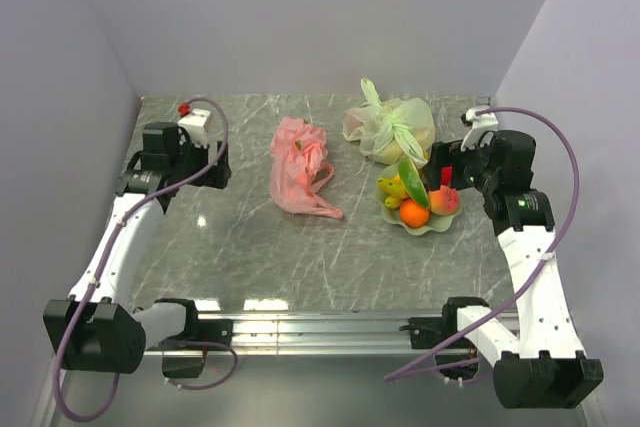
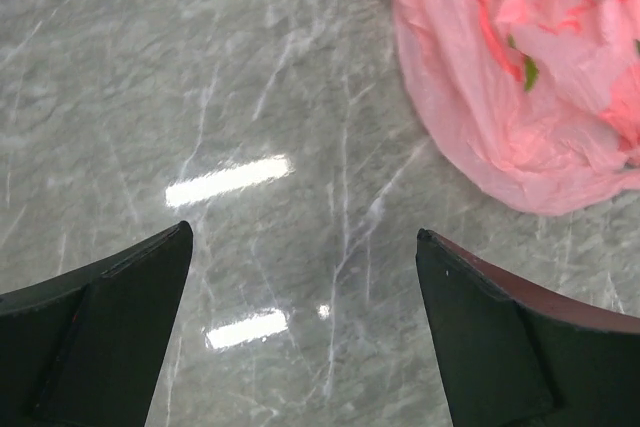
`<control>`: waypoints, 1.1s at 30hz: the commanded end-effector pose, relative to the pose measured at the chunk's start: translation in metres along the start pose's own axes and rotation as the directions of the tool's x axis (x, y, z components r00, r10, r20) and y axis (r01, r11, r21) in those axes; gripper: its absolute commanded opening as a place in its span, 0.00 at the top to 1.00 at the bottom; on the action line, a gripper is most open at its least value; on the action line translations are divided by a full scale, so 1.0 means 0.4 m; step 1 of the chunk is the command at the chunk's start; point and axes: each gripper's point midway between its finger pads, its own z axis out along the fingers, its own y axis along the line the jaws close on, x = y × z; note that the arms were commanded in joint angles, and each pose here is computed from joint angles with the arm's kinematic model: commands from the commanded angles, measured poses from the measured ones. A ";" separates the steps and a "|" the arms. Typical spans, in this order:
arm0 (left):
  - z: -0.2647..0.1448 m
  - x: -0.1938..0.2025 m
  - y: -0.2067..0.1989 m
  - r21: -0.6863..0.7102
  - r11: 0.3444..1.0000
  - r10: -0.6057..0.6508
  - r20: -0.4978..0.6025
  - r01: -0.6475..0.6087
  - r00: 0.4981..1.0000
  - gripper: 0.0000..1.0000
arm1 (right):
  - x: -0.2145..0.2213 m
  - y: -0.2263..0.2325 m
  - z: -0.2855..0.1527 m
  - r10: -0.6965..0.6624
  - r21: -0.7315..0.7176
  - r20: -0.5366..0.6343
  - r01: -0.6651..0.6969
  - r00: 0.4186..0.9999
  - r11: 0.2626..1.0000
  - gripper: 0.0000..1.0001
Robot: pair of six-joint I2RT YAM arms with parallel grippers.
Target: Place the fake fruits into the plastic bag and tie a complex knot
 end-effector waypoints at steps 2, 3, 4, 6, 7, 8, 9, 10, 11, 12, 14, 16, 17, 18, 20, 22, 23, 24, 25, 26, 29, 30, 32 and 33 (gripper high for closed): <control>-0.001 -0.030 -0.076 0.073 0.972 0.216 0.085 -0.223 0.973 0.01 | -0.020 0.028 -0.004 -0.009 -0.054 0.024 0.010 1.000 0.998 0.00; -0.002 -0.027 -0.096 0.101 0.951 0.282 0.103 -0.292 0.954 0.01 | -0.020 0.029 0.000 -0.005 -0.059 0.021 0.006 1.000 0.998 0.00; -0.016 -0.029 -0.123 0.137 0.931 0.320 0.137 -0.338 0.937 0.01 | -0.025 0.032 0.002 -0.006 -0.064 0.024 0.007 1.000 0.998 0.00; -0.038 0.006 -0.210 0.279 0.818 0.453 0.226 -0.503 0.863 0.01 | -0.024 0.043 0.013 0.006 -0.088 0.013 -0.005 1.000 0.996 0.00; -0.045 0.023 -0.238 0.316 0.765 0.498 0.261 -0.561 0.827 0.01 | -0.032 0.045 0.016 0.009 -0.093 0.020 -0.007 1.000 0.996 0.00; -0.045 0.058 -0.275 0.359 0.703 0.540 0.292 -0.614 0.789 0.01 | -0.033 0.062 0.021 0.005 -0.122 0.019 -0.003 1.000 0.993 0.00; -0.066 0.058 -0.310 0.367 0.595 0.597 0.394 -0.715 0.699 0.01 | -0.034 0.072 0.031 0.012 -0.138 0.013 -0.010 1.000 0.990 0.00; -0.071 0.069 -0.329 0.369 0.535 0.621 0.438 -0.760 0.650 0.01 | -0.034 0.078 0.037 0.018 -0.148 0.009 -0.016 1.000 0.989 0.00; -0.070 0.093 -0.347 0.373 0.476 0.640 0.474 -0.796 0.605 0.01 | -0.034 0.089 0.043 0.022 -0.168 0.005 -0.020 1.000 0.986 0.00; -0.078 0.099 -0.377 0.345 0.379 0.668 0.540 -0.859 0.512 0.01 | -0.030 0.101 0.057 0.032 -0.187 -0.012 -0.034 0.999 0.982 0.00; -0.076 0.127 -0.426 0.305 0.229 0.690 0.619 -0.924 0.375 0.01 | -0.031 0.118 0.078 0.050 -0.216 -0.028 -0.055 0.998 0.975 0.00; -0.048 0.146 -0.448 0.271 0.157 0.712 0.635 -0.950 0.299 0.01 | -0.042 0.137 0.091 0.046 -0.242 -0.031 -0.052 0.998 0.969 0.00; -0.045 0.158 -0.477 0.259 0.106 0.709 0.658 -0.960 0.255 0.02 | -0.043 0.141 0.097 0.048 -0.248 -0.038 -0.056 0.998 0.967 0.00; -0.022 0.168 -0.488 0.239 0.060 0.720 0.662 -0.969 0.208 0.03 | -0.044 0.148 0.109 0.051 -0.258 -0.057 -0.064 0.997 0.964 0.00; 0.002 0.163 -0.520 0.174 0.015 0.721 0.680 -0.985 0.131 0.03 | -0.048 0.153 0.116 0.050 -0.268 -0.068 -0.067 0.996 0.961 0.00; 0.056 0.191 -0.527 0.158 -0.062 0.756 0.653 -0.985 0.057 0.02 | -0.050 0.156 0.124 0.051 -0.278 -0.086 -0.073 0.995 0.958 0.00; 0.068 0.191 -0.546 0.127 -0.111 0.747 0.665 -0.986 0.001 0.03 | -0.048 0.159 0.127 0.047 -0.286 -0.093 -0.072 0.995 0.955 0.00; 0.098 0.208 -0.553 0.145 -0.125 0.752 0.659 -0.982 0.001 0.03 | -0.049 0.163 0.125 0.046 -0.296 -0.096 -0.073 0.994 0.952 0.00; 0.110 0.202 -0.566 0.131 -0.130 0.747 0.665 -0.983 -0.010 0.03 | -0.048 0.166 0.126 0.046 -0.300 -0.099 -0.074 0.994 0.951 0.00; 0.124 0.202 -0.572 0.123 -0.139 0.750 0.661 -0.983 -0.024 0.03 | -0.046 0.168 0.126 0.042 -0.303 -0.100 -0.071 0.994 0.950 0.00; 0.182 0.199 -0.598 0.074 -0.173 0.773 0.628 -0.982 -0.089 0.01 | -0.035 0.166 0.129 0.030 -0.301 -0.110 -0.062 0.994 0.952 0.00; 0.209 0.213 -0.605 0.083 -0.189 0.782 0.616 -0.978 -0.099 0.01 | -0.028 0.165 0.132 0.029 -0.299 -0.118 -0.063 0.993 0.952 0.00; 0.227 0.208 -0.618 0.066 -0.199 0.784 0.609 -0.978 -0.118 0.01 | -0.021 0.166 0.136 0.027 -0.299 -0.128 -0.065 0.991 0.952 0.00; 0.244 0.221 -0.617 0.077 -0.204 0.793 0.598 -0.976 -0.119 0.01 | -0.015 0.167 0.137 0.027 -0.300 -0.134 -0.067 0.991 0.952 0.00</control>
